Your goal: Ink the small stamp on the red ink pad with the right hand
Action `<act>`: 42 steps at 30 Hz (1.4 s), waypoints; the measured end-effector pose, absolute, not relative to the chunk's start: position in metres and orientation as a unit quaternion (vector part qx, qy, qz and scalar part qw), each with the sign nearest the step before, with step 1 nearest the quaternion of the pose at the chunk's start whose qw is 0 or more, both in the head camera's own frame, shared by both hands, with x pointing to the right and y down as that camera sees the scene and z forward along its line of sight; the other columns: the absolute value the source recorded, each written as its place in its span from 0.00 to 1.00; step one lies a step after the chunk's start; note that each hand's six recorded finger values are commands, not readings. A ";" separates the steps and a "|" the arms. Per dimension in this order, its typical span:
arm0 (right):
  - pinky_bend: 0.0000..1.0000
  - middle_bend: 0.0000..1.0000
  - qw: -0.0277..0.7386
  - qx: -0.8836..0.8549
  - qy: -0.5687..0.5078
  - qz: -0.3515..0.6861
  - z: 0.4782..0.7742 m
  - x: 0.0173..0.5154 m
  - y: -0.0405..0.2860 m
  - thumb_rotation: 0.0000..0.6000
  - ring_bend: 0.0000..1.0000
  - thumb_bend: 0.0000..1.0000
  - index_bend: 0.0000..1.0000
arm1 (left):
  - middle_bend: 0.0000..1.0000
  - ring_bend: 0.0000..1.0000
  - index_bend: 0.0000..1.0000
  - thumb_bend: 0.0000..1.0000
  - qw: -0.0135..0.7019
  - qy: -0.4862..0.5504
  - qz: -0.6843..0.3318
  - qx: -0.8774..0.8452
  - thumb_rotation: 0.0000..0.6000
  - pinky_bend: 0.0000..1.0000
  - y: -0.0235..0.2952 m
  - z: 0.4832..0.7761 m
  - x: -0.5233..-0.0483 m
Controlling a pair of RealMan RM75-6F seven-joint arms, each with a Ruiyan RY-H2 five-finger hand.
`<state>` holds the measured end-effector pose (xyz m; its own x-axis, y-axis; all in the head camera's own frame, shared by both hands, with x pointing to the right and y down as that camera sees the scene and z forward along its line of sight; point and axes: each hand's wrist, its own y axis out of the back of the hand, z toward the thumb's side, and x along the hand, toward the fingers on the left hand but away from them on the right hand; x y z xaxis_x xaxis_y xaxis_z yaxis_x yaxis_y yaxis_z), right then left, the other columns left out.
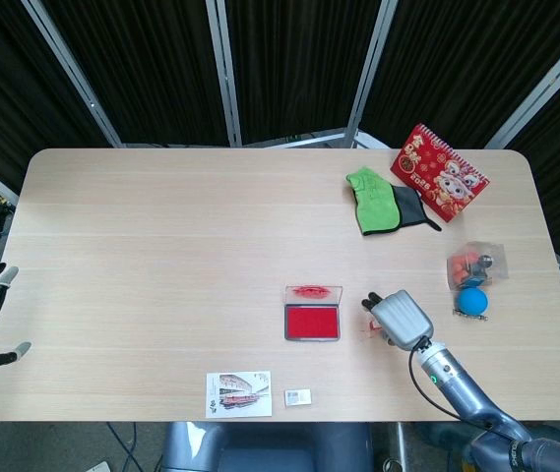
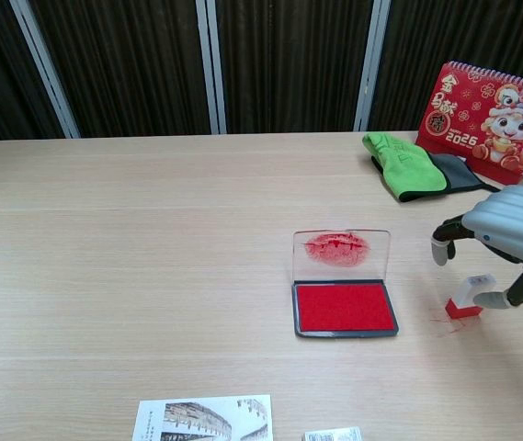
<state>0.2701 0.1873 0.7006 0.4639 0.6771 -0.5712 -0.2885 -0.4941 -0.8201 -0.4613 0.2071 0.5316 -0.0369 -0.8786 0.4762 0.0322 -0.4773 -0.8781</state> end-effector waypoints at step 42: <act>1.00 0.55 0.437 -0.725 -0.168 0.505 0.703 0.278 0.177 1.00 0.73 0.41 0.53 | 0.00 0.00 0.00 0.00 0.364 0.353 -0.627 -0.592 1.00 0.00 0.208 0.535 -0.459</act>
